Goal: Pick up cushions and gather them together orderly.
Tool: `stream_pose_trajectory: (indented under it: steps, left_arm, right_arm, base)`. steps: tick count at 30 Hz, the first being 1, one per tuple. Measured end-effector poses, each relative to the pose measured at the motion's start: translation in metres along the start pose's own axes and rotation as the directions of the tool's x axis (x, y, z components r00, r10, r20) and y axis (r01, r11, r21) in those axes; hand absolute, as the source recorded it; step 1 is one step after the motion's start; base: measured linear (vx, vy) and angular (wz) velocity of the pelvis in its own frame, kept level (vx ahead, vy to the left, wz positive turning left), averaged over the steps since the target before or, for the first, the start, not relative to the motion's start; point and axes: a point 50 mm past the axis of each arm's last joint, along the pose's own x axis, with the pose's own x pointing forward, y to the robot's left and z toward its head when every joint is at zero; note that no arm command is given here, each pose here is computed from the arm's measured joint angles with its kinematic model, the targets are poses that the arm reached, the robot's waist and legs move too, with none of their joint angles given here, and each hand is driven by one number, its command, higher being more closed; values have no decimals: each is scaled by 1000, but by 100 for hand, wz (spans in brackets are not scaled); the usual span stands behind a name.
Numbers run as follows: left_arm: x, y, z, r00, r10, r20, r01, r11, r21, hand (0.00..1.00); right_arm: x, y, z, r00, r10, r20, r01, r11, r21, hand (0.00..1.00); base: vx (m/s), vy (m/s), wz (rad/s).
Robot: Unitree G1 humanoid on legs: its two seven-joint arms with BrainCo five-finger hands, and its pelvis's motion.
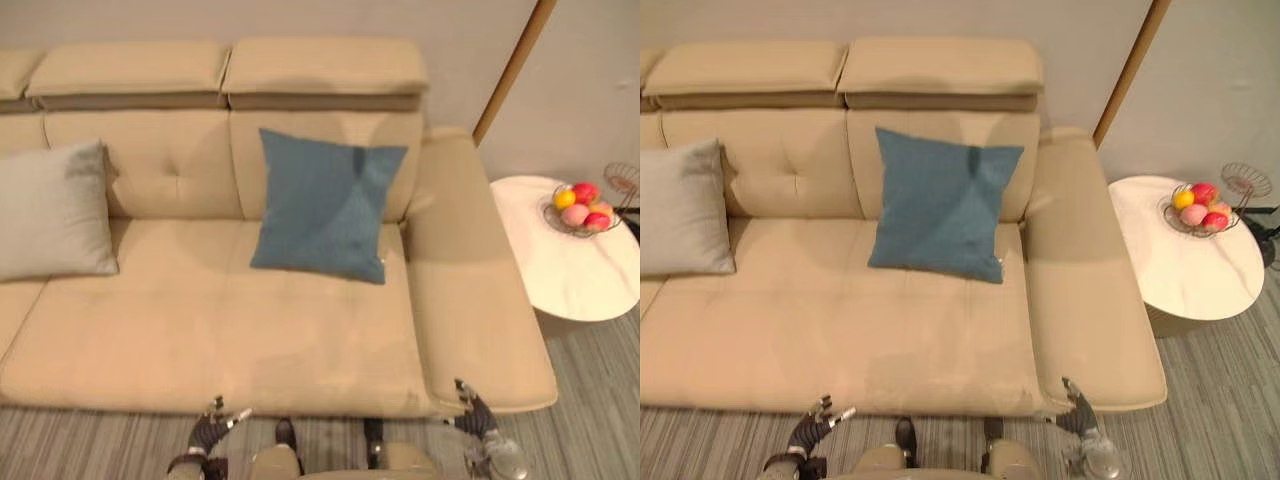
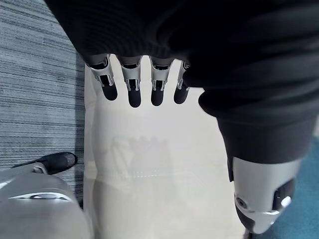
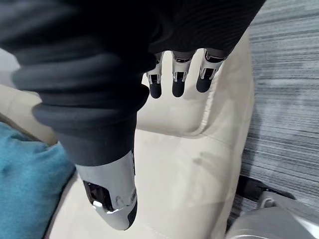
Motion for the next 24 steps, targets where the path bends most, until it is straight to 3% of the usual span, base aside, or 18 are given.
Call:
stream_pose_trajectory:
  steps: [5,9,12,18,24]
  left_arm:
    - [2,0,4,1000,-17,6,17,1000,16,0]
    - [11,-7,38,991,-30,133,28,999,18,0]
    - [9,-5,40,990,-9,143,8,1000,11,0]
    - [10,-38,53,981,-53,187,69,994,-80,0]
    - [8,-40,49,982,-54,178,71,994,-87,0]
  right_arm:
    - [0,3,-8,999,29,-45,-30,999,-17,0]
    - [5,10,1,998,51,-37,-51,999,-11,0]
    - [5,16,1,997,68,-36,-68,998,1,0]
    - [25,-2,40,997,-22,67,19,999,47,0]
    - [20,2,29,999,-37,21,35,993,115,0]
  base:
    - [-6,45,-27]
    - [-157,9,1]
    - [-205,-121,26]
    - [-393,-184,-8]
    - [-328,-38,19]
